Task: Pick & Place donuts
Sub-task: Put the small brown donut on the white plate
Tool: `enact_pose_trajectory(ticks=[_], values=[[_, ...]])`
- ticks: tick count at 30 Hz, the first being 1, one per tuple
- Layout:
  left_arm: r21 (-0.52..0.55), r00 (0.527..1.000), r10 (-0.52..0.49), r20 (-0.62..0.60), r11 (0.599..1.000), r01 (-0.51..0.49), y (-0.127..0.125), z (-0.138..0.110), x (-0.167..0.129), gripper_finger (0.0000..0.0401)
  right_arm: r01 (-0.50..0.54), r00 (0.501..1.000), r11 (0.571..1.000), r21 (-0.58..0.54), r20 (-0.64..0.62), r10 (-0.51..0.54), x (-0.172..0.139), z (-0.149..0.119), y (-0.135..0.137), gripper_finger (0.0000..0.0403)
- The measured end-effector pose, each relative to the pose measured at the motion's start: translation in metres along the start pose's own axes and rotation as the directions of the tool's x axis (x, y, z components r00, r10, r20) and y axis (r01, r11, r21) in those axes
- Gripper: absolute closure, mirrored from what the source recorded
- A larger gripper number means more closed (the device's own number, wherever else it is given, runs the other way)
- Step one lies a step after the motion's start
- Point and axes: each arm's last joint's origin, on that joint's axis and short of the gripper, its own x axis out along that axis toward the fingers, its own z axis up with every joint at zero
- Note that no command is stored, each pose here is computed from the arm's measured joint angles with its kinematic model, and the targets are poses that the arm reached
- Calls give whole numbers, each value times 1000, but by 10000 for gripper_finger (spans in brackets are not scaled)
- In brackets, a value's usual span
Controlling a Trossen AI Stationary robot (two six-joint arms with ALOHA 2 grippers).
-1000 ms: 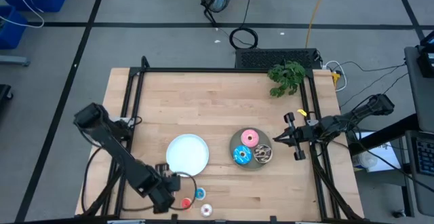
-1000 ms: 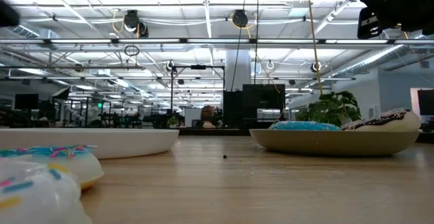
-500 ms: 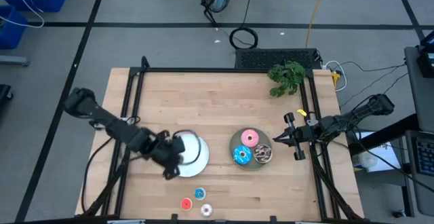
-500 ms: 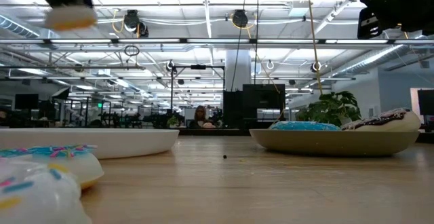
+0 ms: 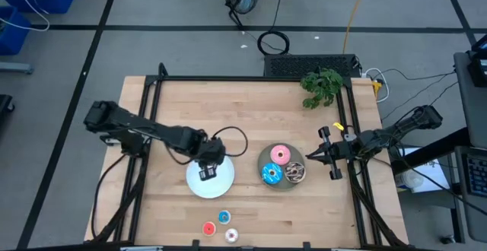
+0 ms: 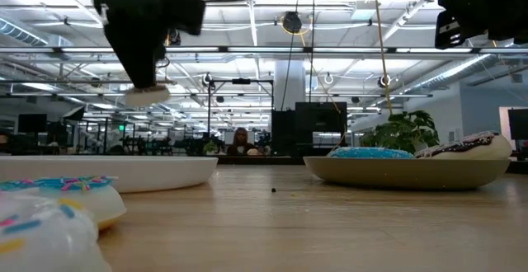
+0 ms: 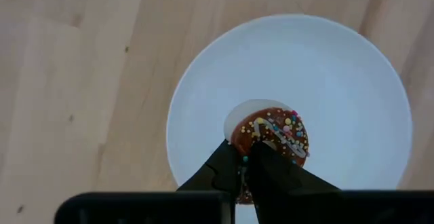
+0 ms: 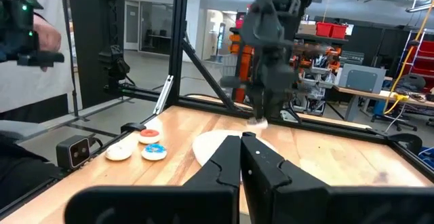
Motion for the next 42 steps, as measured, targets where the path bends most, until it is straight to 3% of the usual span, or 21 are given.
enact_pose_trajectory(ticks=[9,15,26,29,36,42], values=[[20,991,35,-128,999,-32,11,15,46,393,0,1000,1000,0,-1,0,0,0,0,403],[41,981,19,-192,999,-11,15,20,70,367,0,1000,1000,-1,-1,0,0,0,0,403],[46,979,2,-204,999,7,14,23,85,384,0,1000,1000,-3,-1,0,0,0,0,403],[45,979,4,-203,999,6,15,23,83,355,0,1000,1000,-4,0,0,0,0,0,403],[36,978,14,-206,999,-7,13,23,80,238,0,1000,1000,-3,0,0,0,0,0,403],[1,975,70,-213,997,-72,15,27,72,165,0,1000,1000,-3,0,0,0,0,0,403]])
